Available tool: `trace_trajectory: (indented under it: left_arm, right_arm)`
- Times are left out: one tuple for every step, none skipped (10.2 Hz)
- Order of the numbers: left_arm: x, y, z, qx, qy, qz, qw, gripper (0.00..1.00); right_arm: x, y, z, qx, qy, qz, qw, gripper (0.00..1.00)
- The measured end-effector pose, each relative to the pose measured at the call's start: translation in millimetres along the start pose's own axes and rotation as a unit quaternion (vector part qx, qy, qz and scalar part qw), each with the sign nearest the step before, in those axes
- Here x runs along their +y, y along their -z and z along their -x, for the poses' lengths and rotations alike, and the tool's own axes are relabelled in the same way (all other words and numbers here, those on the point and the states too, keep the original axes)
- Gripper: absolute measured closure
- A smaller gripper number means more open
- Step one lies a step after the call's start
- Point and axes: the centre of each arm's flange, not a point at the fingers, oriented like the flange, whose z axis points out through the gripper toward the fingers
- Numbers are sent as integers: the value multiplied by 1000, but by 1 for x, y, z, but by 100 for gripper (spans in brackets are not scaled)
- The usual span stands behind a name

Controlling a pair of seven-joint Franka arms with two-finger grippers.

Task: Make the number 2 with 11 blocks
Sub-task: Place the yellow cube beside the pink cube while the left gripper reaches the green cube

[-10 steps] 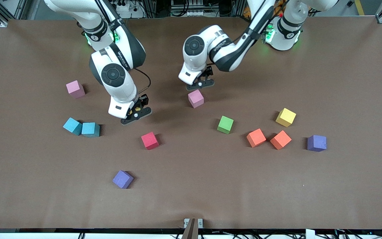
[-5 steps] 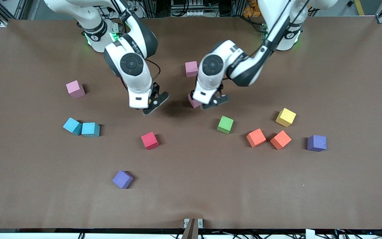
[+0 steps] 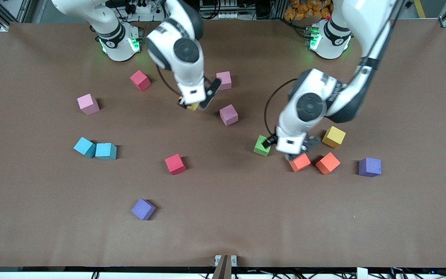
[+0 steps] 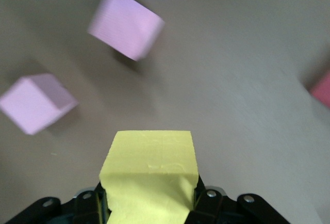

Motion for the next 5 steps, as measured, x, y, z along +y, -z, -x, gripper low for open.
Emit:
trace_trajectory:
  left_arm:
    - [-8,17,-22,5,9,1,1000,0]
    - [-15,29,-39,12,13,2,1000,0]
    - [-21,34,-50,17,19,1,1000,0]
    - [-25,35,-58,19,24,1,1000,0]
    - [-30,37,-66,21,31,3,999,0]
  right_arm:
    - [-35,10,-17,11,32,4,999,41]
    - [-74,12,-35,19,67,5,998,41]
    - [-109,5,-52,24,98,5,995,41]
    - [-138,-10,-67,32,125,5,992,41]
    - [-160,-32,-79,40,153,8,987,41]
